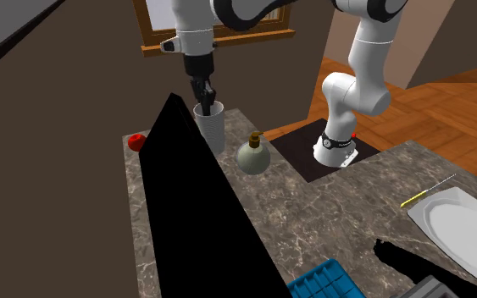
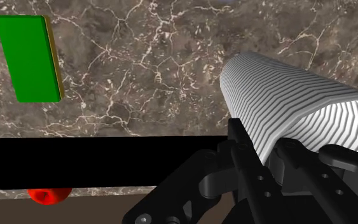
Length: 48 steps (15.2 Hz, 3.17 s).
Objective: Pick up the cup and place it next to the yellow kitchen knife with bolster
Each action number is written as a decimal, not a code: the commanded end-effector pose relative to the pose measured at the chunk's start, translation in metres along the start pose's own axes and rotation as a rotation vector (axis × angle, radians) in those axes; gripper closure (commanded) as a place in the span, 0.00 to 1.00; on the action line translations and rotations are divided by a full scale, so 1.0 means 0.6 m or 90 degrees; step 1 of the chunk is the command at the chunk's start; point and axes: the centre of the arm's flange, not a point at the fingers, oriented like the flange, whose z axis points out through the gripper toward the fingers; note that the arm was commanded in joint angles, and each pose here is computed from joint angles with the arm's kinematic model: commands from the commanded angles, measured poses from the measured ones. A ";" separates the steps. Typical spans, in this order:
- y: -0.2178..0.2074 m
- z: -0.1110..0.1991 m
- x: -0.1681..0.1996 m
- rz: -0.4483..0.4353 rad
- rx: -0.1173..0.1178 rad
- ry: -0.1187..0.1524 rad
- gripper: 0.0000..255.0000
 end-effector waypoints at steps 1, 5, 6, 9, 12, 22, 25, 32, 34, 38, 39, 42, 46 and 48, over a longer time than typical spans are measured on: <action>-0.001 -0.018 -0.001 0.000 0.000 0.000 1.00; -0.005 -0.054 0.000 0.000 0.000 0.000 1.00; -0.005 -0.062 0.000 0.000 0.000 0.000 1.00; -0.008 -0.089 0.000 0.000 0.000 0.000 1.00; -0.010 -0.112 0.001 0.000 0.000 0.000 1.00; -0.143 -0.104 -0.174 0.000 0.000 0.000 1.00; -0.183 -0.101 -0.227 0.000 0.000 0.000 1.00; -0.276 -0.096 -0.349 0.000 0.000 0.000 1.00; -0.302 -0.094 -0.384 0.000 0.000 0.000 1.00; -0.356 -0.091 -0.454 0.000 0.000 0.000 1.00; -0.369 -0.090 -0.472 0.000 0.000 0.000 1.00; -0.409 -0.088 -0.524 0.000 0.000 0.000 1.00; -0.462 -0.084 -0.594 0.000 0.000 0.000 1.00; -0.489 -0.083 -0.629 0.000 0.000 0.000 1.00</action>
